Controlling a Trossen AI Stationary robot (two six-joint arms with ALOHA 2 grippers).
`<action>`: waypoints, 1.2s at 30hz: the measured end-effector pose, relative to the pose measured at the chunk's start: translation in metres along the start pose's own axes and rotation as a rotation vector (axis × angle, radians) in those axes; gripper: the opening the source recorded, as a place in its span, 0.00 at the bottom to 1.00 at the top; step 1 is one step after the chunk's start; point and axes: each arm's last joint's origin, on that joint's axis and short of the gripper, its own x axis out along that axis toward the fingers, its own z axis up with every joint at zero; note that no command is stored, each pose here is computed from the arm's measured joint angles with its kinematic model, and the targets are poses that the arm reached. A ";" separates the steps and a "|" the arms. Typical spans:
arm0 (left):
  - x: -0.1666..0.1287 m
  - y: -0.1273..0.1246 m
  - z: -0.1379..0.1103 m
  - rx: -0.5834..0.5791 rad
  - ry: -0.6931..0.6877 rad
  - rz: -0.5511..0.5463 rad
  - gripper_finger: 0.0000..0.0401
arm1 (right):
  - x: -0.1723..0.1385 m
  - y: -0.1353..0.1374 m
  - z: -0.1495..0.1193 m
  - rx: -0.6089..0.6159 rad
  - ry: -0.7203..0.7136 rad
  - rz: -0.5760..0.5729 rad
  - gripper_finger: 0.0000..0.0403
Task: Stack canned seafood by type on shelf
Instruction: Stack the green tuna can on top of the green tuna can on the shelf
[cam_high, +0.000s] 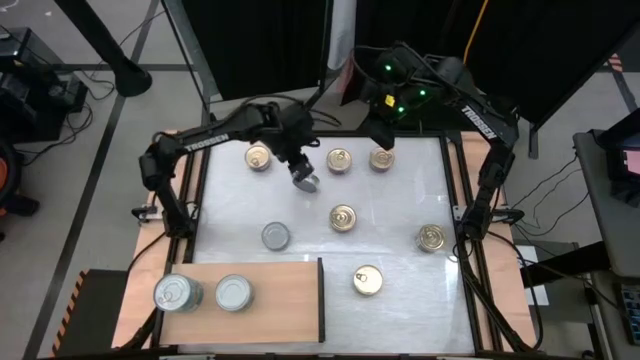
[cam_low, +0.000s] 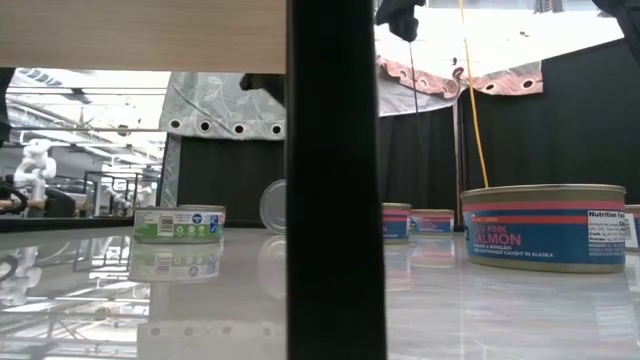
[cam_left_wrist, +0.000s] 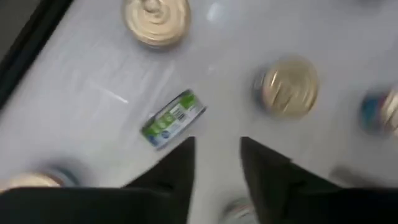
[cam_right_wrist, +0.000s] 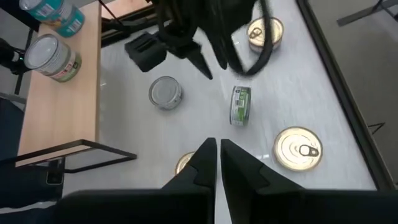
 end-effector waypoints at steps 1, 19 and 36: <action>0.001 0.003 -0.001 0.077 0.016 -0.007 0.40 | -0.002 0.001 0.000 -0.001 -0.003 -0.003 0.03; 0.084 0.011 0.001 0.651 0.190 0.047 0.87 | -0.043 0.022 -0.016 -0.004 -0.039 -0.048 0.03; 0.137 0.026 -0.009 0.628 0.432 0.135 0.77 | -0.041 0.021 -0.015 -0.053 -0.038 -0.045 0.03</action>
